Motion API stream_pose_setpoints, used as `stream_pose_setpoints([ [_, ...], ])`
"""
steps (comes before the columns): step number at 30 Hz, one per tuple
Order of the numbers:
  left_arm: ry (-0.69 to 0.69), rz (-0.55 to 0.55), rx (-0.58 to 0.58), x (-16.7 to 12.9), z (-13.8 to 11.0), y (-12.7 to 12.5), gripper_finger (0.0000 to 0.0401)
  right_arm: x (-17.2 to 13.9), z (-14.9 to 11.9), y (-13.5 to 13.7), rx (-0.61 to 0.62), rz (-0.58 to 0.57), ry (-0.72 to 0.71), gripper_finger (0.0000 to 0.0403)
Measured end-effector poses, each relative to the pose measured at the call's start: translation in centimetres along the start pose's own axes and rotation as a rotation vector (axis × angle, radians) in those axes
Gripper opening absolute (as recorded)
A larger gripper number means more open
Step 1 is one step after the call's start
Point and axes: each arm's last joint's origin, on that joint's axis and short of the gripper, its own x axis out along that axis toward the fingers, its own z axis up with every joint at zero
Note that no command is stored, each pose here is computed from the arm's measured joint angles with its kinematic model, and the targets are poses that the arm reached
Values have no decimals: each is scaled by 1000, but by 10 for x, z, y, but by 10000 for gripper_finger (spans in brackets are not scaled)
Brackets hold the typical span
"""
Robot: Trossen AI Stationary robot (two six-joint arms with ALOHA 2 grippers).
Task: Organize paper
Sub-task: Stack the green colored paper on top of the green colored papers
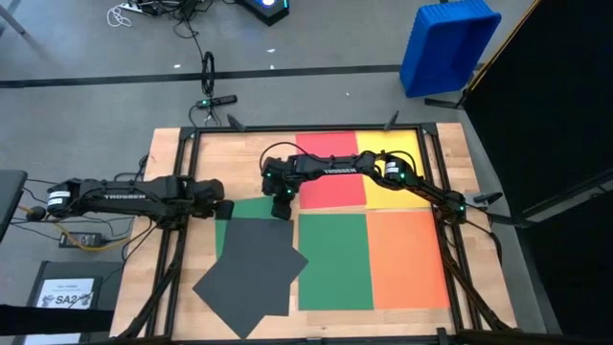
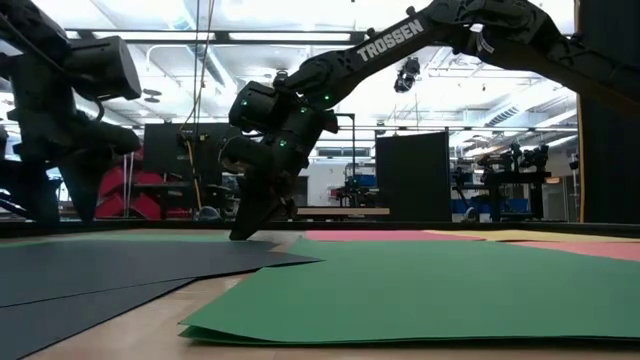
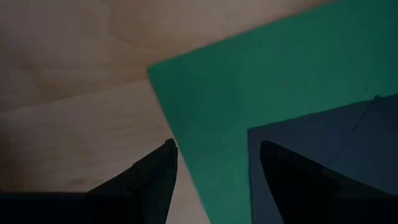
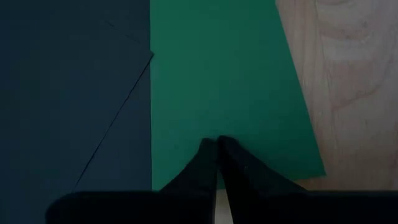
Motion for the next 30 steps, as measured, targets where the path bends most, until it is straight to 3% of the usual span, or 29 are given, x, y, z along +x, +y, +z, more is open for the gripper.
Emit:
stream_pose_setpoints([
  [12, -24, 6, -44, 3, 3, -2, 213, -4, -4, -9, 33, -3, 43, 0],
  [17, -67, -46, -9, 8, 7, -11, 213, -5, -4, -12, 38, -5, 42, 0],
  [30, -51, 60, -15, 13, 8, -8, 213, -8, -5, -20, 60, -14, 40, 0],
])
